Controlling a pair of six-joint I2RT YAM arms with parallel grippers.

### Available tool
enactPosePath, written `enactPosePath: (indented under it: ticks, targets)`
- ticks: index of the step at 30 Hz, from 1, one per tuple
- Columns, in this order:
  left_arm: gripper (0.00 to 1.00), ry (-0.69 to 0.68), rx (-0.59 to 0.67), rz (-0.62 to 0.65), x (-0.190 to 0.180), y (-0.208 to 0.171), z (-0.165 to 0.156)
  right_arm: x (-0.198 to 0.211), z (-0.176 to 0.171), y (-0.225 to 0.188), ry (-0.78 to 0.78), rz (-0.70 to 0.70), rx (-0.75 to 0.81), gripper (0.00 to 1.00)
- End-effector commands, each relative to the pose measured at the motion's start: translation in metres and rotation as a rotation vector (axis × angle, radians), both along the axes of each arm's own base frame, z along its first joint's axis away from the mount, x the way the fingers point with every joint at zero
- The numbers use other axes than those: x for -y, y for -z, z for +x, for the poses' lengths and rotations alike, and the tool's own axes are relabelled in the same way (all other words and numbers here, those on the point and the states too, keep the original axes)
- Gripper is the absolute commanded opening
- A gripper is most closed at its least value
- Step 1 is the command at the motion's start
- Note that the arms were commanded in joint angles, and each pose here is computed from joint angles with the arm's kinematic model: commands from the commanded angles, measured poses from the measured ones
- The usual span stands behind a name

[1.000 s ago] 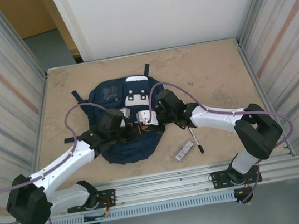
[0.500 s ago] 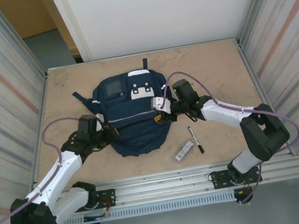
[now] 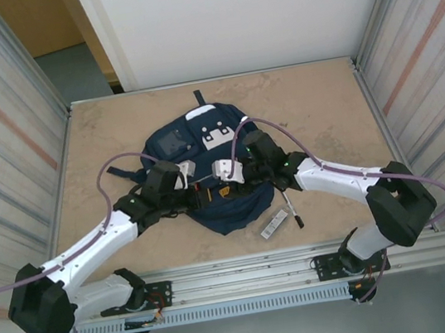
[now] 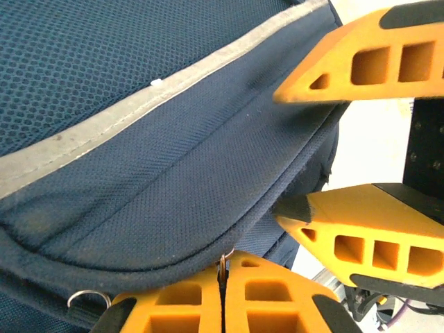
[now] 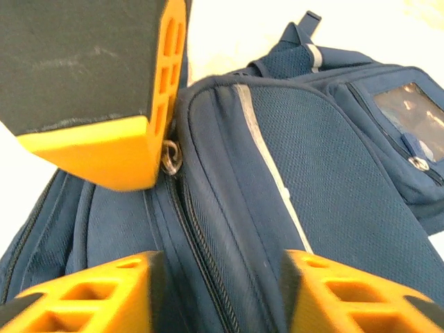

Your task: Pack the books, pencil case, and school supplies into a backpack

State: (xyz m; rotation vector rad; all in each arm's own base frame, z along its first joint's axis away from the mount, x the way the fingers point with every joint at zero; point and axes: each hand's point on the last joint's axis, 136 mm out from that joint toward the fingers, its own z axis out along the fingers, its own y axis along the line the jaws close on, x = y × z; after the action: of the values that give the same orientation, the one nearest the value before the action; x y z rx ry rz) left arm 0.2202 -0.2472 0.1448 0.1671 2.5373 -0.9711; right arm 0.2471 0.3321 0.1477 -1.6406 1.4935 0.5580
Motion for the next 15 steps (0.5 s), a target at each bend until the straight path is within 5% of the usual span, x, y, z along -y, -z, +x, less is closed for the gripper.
enactPosePath:
  ticks: [1, 3, 6, 15]
  targets:
    - [0.00, 0.013, 0.085, -0.075, 0.010, -0.032, 0.010, -0.005, -0.014, 0.004, -0.094, 0.012, 0.014, 0.29]
    - [0.00, -0.032, 0.096, -0.024, -0.007, -0.028, 0.013, -0.001, -0.015, 0.004, -0.100, 0.012, 0.045, 0.10]
    - [0.00, -0.143, 0.090, 0.030, -0.048, -0.018, 0.022, 0.008, -0.016, 0.002, -0.113, 0.007, 0.061, 0.00]
    - [0.00, -0.437, -0.115, -0.019, -0.138, 0.033, 0.038, 0.009, -0.025, 0.000, -0.171, 0.008, 0.101, 0.00]
